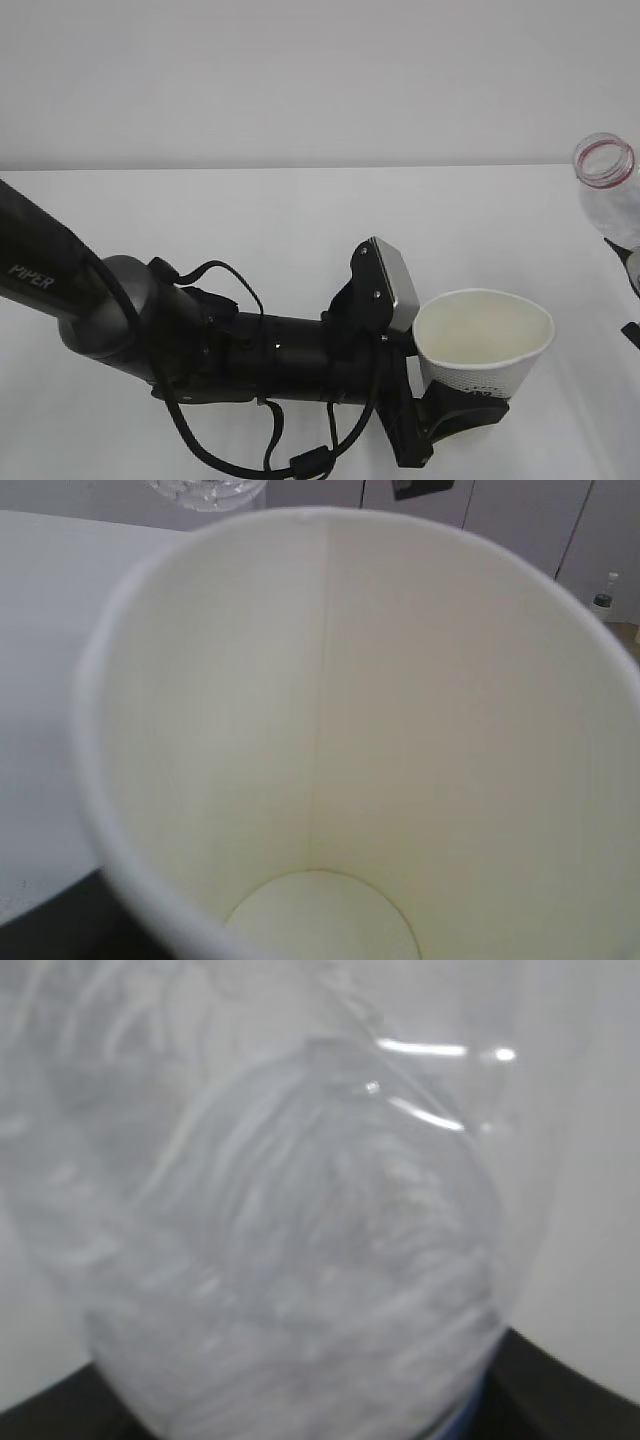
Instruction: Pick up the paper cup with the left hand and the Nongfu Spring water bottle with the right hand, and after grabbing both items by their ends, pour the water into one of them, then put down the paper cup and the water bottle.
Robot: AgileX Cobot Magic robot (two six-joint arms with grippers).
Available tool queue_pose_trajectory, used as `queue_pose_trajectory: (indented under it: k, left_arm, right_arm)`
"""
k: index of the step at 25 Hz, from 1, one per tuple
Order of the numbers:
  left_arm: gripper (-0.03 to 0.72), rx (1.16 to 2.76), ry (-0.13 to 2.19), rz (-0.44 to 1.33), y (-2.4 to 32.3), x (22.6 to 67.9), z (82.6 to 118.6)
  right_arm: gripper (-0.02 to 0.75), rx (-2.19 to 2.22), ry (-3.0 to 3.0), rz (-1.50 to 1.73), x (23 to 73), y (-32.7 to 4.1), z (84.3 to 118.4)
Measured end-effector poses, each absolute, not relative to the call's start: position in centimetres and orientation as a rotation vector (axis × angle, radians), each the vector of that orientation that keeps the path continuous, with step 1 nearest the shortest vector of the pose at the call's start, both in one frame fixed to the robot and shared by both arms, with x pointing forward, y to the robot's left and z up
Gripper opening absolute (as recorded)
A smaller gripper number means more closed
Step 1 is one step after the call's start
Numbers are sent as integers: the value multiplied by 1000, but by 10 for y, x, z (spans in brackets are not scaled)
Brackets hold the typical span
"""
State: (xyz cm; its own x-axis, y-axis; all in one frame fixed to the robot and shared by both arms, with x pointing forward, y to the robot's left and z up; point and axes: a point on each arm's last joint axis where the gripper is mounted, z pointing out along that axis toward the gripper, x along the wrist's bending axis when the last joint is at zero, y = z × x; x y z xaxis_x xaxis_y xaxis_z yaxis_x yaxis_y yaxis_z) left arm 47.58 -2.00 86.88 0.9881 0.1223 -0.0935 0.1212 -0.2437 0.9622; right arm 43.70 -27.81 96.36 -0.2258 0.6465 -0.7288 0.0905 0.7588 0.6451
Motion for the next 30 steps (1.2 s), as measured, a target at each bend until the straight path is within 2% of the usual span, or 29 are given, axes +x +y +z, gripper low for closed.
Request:
queue_pose_trajectory:
  k: [30]
  left_arm:
    - [531,1822,176,-2,-20,475,869]
  right_arm:
    - [441,197,1789,276,437,-278,965]
